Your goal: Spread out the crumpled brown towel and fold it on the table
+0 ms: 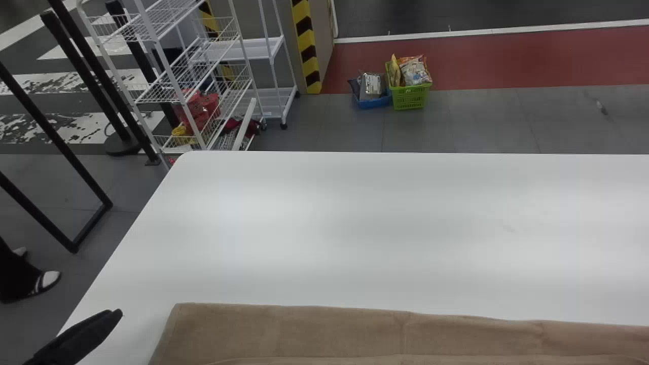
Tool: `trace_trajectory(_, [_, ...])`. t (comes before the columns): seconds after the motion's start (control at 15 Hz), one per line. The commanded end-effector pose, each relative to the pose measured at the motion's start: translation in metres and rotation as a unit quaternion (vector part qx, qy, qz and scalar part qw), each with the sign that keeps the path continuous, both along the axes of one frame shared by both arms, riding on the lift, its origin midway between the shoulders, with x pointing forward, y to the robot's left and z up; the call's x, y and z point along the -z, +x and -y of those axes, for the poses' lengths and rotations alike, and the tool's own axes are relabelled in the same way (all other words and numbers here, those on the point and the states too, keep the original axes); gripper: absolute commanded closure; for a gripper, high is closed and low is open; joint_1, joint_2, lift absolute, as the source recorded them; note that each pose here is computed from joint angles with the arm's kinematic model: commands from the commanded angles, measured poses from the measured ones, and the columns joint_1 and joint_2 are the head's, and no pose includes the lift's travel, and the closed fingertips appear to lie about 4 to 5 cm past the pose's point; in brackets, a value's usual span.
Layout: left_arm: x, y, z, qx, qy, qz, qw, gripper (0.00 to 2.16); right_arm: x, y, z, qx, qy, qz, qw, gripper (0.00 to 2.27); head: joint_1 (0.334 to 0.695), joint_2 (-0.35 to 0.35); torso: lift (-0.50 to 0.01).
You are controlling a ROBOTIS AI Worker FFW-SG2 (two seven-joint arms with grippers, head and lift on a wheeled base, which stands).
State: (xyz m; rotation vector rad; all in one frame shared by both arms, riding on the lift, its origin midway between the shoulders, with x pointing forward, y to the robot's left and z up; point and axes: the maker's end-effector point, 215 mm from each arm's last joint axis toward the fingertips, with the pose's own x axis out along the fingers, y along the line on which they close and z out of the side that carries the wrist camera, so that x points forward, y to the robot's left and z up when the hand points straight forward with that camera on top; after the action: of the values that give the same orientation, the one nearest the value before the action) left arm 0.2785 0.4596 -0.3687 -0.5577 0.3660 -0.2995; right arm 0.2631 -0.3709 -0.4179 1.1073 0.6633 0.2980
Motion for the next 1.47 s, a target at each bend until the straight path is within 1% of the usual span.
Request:
trace_trajectory(0.0, [0.000, 0.003, 0.003, 0.003, -0.001, 0.001, 1.0000, 0.52, 0.000, -0.009, 0.004, 0.006, 0.001, -0.003, 1.000, 0.61, 0.695, 0.199, -0.127])
trace_trajectory(0.27, [0.000, 0.004, 0.005, 0.006, 0.000, 0.001, 1.0000, 0.52, 0.013, -0.014, 0.000, 0.005, 0.010, -0.021, 1.000, 0.61, 0.695, 0.182, -0.127])
trace_trajectory(0.4, [-0.001, 0.003, 0.003, 0.003, -0.001, 0.002, 1.0000, 0.52, 0.016, -0.010, -0.006, -0.002, 0.010, -0.023, 1.000, 0.61, 0.695, 0.184, -0.127])
trace_trajectory(0.53, [-0.002, 0.002, 0.001, 0.001, 0.000, 0.003, 1.0000, 0.52, 0.014, -0.005, -0.013, -0.012, 0.011, -0.019, 1.000, 0.61, 0.695, 0.195, -0.127])
trace_trajectory(0.67, [-0.001, -0.001, -0.001, 0.000, -0.003, 0.003, 1.0000, 0.52, 0.008, -0.001, -0.015, -0.017, -0.001, -0.013, 1.000, 0.61, 0.695, 0.219, -0.127])
trace_trajectory(0.93, [0.000, -0.002, -0.002, 0.001, -0.008, 0.004, 1.0000, 0.52, 0.003, 0.001, -0.014, -0.019, -0.009, -0.008, 1.000, 0.62, 0.695, 0.230, -0.127])
trace_trajectory(1.07, [-0.001, -0.001, -0.001, 0.002, -0.009, 0.005, 0.9999, 0.52, 0.003, 0.001, -0.015, -0.020, -0.009, -0.009, 1.000, 0.94, 0.695, 0.231, -0.127])
trace_trajectory(1.13, [-0.001, -0.001, -0.001, 0.002, -0.009, 0.005, 0.9999, 0.52, 0.004, 0.001, -0.015, -0.021, -0.009, -0.009, 1.000, 1.03, 0.695, 0.231, -0.127])
trace_trajectory(1.27, [-0.002, -0.001, -0.001, 0.002, -0.008, 0.006, 0.9999, 0.52, 0.004, 0.001, -0.013, -0.019, -0.014, -0.011, 1.000, 1.34, 0.695, 0.231, -0.127])
trace_trajectory(1.4, [-0.001, -0.002, -0.001, 0.002, -0.009, 0.006, 0.9999, 0.52, 0.005, -0.002, -0.010, -0.016, -0.015, -0.014, 1.000, 1.35, 0.695, 0.229, -0.127])
